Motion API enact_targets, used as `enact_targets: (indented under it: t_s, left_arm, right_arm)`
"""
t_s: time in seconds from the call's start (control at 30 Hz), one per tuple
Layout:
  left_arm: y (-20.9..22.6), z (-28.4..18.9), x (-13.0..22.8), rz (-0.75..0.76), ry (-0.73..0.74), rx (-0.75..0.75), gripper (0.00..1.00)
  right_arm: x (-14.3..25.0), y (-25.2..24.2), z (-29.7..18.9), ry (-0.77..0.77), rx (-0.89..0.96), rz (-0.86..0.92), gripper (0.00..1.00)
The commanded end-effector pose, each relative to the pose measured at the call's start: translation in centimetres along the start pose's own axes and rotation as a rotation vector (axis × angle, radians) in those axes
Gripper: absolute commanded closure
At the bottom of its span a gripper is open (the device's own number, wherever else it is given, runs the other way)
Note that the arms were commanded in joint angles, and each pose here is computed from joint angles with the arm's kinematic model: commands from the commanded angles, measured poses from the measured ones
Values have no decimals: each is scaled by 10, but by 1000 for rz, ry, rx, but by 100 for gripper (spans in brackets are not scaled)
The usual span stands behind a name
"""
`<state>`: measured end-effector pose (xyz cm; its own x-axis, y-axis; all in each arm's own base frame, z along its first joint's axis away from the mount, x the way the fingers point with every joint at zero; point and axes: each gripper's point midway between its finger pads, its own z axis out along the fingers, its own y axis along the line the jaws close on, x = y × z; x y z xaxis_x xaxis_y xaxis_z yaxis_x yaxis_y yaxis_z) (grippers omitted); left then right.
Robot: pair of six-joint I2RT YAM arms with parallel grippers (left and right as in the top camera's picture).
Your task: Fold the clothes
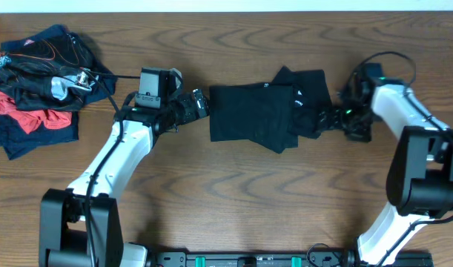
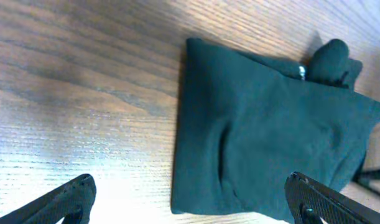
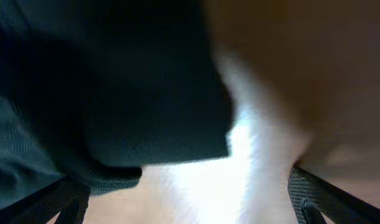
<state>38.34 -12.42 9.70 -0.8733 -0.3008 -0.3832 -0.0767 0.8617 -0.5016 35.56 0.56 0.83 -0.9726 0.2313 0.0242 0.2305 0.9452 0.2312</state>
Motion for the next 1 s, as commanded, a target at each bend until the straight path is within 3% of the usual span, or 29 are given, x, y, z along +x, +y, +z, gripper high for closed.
enact_targets:
  t_s: [0.0, 0.47, 0.73, 0.97]
  left_arm:
    - [-5, -8, -9, 41, -29, 7, 2]
    - [-3, -8, -6, 36, -17, 1, 2]
    - [0, -8, 0, 27, 8, -12, 2]
    - [0, -8, 0, 27, 8, -12, 2]
  right_arm:
    - [-23, -11, -5, -30, -104, -15, 1]
    - [-55, 19, 14, -78, -196, -153, 1]
    - [-42, 55, 65, 4, -278, -224, 1]
    - [-31, 67, 76, 43, -279, -251, 1]
